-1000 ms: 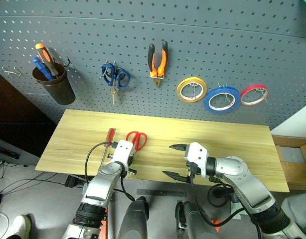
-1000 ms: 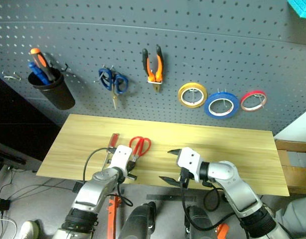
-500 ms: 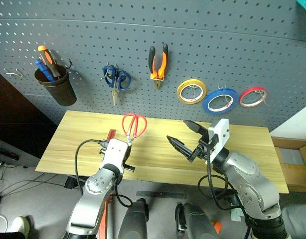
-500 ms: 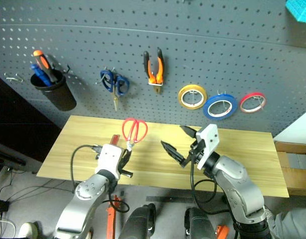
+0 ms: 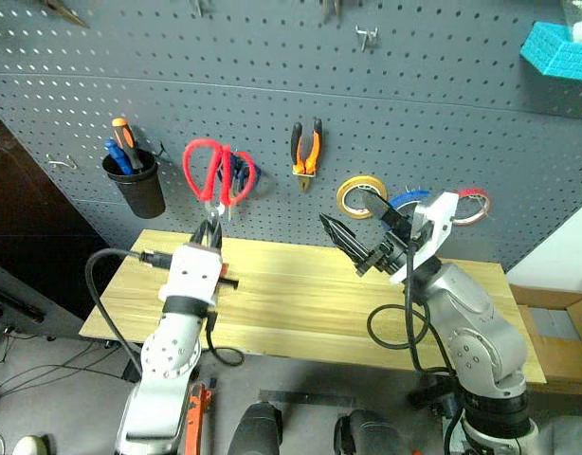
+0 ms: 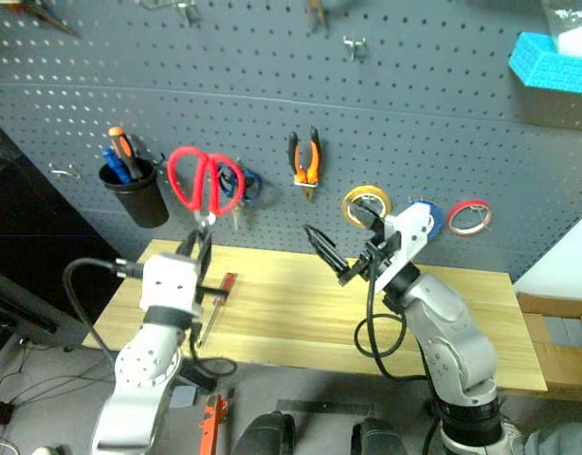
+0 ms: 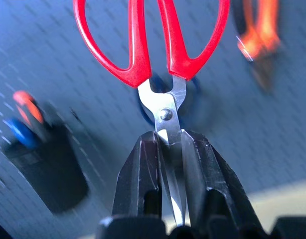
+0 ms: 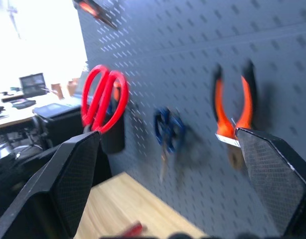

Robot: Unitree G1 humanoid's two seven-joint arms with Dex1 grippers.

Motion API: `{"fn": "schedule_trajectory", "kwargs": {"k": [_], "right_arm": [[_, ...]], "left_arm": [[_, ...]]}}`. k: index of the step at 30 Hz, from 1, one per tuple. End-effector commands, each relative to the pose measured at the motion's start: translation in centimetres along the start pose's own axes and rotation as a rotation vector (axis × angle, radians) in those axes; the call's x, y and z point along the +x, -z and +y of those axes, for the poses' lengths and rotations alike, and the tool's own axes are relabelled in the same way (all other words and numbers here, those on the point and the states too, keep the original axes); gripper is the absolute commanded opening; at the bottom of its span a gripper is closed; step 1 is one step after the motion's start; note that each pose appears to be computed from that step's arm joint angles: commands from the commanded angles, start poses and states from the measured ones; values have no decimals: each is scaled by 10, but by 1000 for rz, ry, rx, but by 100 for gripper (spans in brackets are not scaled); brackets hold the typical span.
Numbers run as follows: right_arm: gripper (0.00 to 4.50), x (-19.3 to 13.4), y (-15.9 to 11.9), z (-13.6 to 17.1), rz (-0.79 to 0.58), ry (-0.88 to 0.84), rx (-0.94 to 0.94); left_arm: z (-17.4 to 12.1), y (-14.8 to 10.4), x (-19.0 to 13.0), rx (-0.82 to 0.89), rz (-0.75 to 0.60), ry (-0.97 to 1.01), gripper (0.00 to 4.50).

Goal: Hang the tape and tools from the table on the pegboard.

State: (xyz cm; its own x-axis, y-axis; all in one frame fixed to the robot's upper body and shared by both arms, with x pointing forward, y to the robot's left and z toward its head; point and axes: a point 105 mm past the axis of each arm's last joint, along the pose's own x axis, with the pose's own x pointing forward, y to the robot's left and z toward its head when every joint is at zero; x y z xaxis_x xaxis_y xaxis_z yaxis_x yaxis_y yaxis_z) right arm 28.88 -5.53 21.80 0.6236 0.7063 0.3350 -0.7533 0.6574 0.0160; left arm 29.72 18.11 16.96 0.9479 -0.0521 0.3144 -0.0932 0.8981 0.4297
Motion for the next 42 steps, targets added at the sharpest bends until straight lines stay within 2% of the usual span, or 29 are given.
{"fn": "schedule_trajectory", "kwargs": {"k": [1, 9, 28, 41, 42], "right_arm": [[450, 5, -13, 1, -54, -18, -39], [450, 10, -15, 1, -56, -19, -52], [450, 7, -16, 0, -33, 8, -83], [450, 6, -14, 10, -28, -42, -85], [450, 7, -14, 11, -27, -44, -86]], "left_arm": [[5, 5, 7, -32, 2, -17, 29], [-5, 37, 14, -118, 143, 52, 29], [-30, 57, 38, -213, 287, 144, 29], [-21, 68, 58, -182, 338, 140, 29], [-20, 68, 59, -179, 336, 140, 64]]}}
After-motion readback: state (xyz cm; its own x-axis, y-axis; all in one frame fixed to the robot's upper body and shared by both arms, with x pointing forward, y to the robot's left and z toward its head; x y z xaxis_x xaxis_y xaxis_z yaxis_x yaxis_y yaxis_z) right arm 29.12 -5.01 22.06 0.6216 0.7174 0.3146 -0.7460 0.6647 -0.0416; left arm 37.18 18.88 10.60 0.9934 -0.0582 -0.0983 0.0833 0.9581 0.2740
